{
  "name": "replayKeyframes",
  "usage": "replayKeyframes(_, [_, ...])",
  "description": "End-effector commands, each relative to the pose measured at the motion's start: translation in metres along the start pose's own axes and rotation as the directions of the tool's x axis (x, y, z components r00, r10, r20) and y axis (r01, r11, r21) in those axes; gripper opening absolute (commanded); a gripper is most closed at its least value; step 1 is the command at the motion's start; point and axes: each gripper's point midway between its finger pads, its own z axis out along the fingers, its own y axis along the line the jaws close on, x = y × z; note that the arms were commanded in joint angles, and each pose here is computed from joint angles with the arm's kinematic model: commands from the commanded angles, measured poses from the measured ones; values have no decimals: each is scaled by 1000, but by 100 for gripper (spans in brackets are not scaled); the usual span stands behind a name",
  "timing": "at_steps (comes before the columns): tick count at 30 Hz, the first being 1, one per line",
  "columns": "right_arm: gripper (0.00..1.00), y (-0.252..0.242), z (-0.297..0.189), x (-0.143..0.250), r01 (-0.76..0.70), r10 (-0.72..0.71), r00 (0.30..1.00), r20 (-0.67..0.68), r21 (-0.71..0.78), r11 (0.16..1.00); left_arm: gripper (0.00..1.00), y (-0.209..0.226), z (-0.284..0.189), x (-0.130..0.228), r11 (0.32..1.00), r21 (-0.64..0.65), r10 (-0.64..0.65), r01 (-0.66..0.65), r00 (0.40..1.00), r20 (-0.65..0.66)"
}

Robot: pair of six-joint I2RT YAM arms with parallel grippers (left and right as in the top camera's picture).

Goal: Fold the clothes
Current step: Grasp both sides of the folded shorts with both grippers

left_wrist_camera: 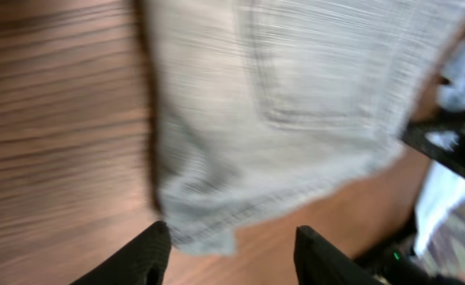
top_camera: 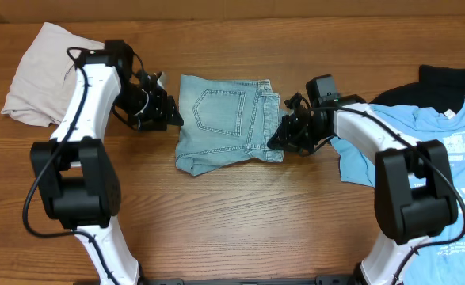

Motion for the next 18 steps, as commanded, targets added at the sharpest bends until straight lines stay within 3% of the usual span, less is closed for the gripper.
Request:
replayKeyframes(1, [14,48,-36,-20,188,-181,977,117,-52,981,50,-45,-2,12,977,87,197,-196,980,-5])
replayKeyframes(3, [14,54,-41,-26,194,-184,972,147,-60,979,38,-51,18,27,969,83,241,-235,968,-67])
replayKeyframes(4, [15,55,-41,-29,188,-177,972,157,-63,980,25,-51,28,33,968,76,247,-240,965,-93])
replayKeyframes(5, [15,56,-41,-32,187,-174,970,169,-64,980,6,-50,42,42,970,67,239,-232,963,-125])
replayKeyframes(9, [19,46,-36,-53,154,-150,959,241,0,988,4,-11,97,75,996,-90,-45,27,979,-200])
replayKeyframes(12, [19,32,-18,-61,81,-84,963,256,22,996,4,28,118,93,953,-165,-283,256,943,-173])
replayKeyframes(15, [12,23,4,-53,5,-7,980,200,12,1000,4,48,121,90,933,-152,-345,326,930,-124])
replayKeyframes(18, [7,15,24,-33,-140,135,984,120,36,989,4,60,117,62,940,-104,-329,325,944,-21])
